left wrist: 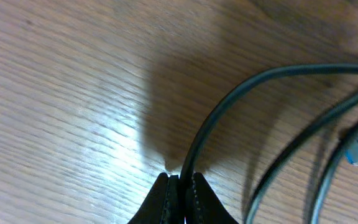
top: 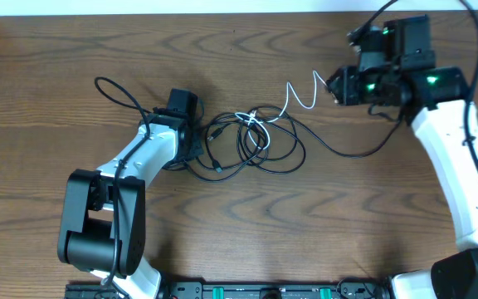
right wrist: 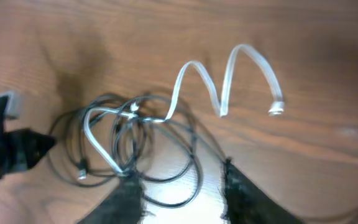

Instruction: Untangle cables

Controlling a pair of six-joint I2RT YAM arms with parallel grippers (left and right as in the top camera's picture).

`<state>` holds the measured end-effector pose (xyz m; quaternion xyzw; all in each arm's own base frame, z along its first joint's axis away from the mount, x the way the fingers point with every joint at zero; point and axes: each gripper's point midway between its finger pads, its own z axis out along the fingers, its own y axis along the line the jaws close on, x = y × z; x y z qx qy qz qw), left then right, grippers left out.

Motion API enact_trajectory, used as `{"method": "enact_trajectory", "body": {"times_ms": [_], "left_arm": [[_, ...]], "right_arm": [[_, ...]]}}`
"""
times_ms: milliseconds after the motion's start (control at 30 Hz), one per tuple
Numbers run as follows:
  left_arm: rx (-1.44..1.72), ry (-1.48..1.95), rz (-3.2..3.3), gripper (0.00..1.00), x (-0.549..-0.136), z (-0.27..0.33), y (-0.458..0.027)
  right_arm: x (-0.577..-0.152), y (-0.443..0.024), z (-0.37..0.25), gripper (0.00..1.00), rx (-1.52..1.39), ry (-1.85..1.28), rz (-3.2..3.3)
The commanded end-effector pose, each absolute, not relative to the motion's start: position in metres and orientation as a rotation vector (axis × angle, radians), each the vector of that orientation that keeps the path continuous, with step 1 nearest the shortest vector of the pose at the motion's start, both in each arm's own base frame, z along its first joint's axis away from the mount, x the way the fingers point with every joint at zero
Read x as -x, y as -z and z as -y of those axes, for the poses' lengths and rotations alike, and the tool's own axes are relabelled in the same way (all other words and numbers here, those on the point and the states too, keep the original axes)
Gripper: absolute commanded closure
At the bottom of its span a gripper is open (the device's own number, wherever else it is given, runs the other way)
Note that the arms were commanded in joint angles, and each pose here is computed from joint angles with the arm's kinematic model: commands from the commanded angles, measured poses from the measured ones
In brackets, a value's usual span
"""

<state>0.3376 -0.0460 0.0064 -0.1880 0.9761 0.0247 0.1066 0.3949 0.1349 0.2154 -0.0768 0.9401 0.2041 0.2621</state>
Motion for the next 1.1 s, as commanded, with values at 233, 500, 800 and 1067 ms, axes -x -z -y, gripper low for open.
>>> {"method": "enact_trajectory", "body": {"times_ms": [233, 500, 800, 1067], "left_arm": [[0.545, 0.065, -2.902, 0.83, -0.338, 0.072, -0.008], [0.539, 0.064, -2.903, 0.83, -0.337, 0.074, -0.008], [0.539, 0.065, -2.903, 0.83, -0.337, 0.074, -0.008], [0.538, 0.064, -2.903, 0.77, -0.337, 0.074, -0.008]], "right_arm": [[-0.343, -0.12, -0.204, 0.36, 0.467, -0.663, -2.632], [-0.348, -0.086, -0.222, 0.37, 0.536, -0.518, -2.495], [-0.352, -0.059, -0.225, 0.39, 0.543, -0.434, -2.469], [-0.347, -0.045, -0.25, 0.77, 0.62, -0.609, -2.459]]}}
